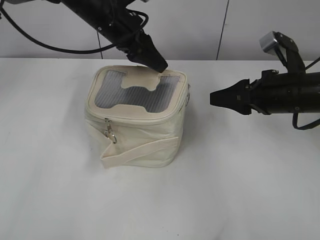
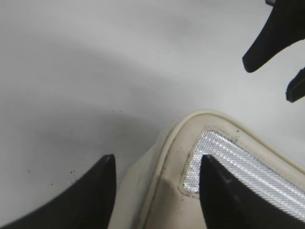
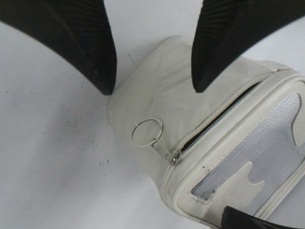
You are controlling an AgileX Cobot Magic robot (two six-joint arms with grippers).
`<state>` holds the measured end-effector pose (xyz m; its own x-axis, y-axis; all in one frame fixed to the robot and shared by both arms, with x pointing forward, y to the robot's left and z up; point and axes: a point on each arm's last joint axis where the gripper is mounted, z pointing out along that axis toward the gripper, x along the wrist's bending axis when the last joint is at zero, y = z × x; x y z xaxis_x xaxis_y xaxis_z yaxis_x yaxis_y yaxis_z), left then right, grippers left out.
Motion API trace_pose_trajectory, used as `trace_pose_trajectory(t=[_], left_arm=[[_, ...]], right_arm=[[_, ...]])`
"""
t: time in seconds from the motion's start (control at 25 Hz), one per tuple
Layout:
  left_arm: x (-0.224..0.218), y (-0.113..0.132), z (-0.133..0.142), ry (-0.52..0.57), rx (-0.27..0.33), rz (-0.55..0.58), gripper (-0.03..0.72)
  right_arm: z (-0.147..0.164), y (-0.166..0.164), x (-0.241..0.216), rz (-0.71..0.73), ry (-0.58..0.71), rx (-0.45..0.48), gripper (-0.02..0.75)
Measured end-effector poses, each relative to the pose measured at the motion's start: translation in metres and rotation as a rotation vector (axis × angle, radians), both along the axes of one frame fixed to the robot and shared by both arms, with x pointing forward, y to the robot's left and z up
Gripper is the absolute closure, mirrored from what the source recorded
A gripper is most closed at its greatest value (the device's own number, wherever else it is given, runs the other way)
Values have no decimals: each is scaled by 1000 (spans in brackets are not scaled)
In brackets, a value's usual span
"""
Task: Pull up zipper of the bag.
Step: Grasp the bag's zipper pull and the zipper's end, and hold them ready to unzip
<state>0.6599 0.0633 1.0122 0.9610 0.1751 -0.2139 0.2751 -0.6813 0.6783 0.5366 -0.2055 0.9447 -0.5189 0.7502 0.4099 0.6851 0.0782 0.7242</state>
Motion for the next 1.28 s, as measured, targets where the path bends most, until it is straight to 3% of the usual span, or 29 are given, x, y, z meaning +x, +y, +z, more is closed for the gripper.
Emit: trace_pose_trajectory(t=[0.32, 0.4, 0.48, 0.6, 0.76, 0.92, 1.28], left_arm=[[5, -1, -24, 53, 45, 14, 271], [4, 0, -24, 61, 52, 14, 349], [3, -1, -24, 65, 56, 4, 525], [2, -2, -24, 71, 60, -5, 625], [2, -2, -24, 73, 57, -5, 635], [2, -2, -24, 73, 56, -4, 636], [2, -2, -24, 73, 56, -4, 638]], right_arm=[[0, 0, 0, 8, -10, -5, 328], [0, 1, 0, 20, -22, -14, 328], [0, 2, 0, 38, -44, -28, 328], [-6, 2, 3, 42, -61, -39, 328], [-30, 3, 6, 92, -47, -81, 327], [-48, 10, 14, 145, -26, -52, 328], [-51, 34, 32, 211, -66, -33, 328]])
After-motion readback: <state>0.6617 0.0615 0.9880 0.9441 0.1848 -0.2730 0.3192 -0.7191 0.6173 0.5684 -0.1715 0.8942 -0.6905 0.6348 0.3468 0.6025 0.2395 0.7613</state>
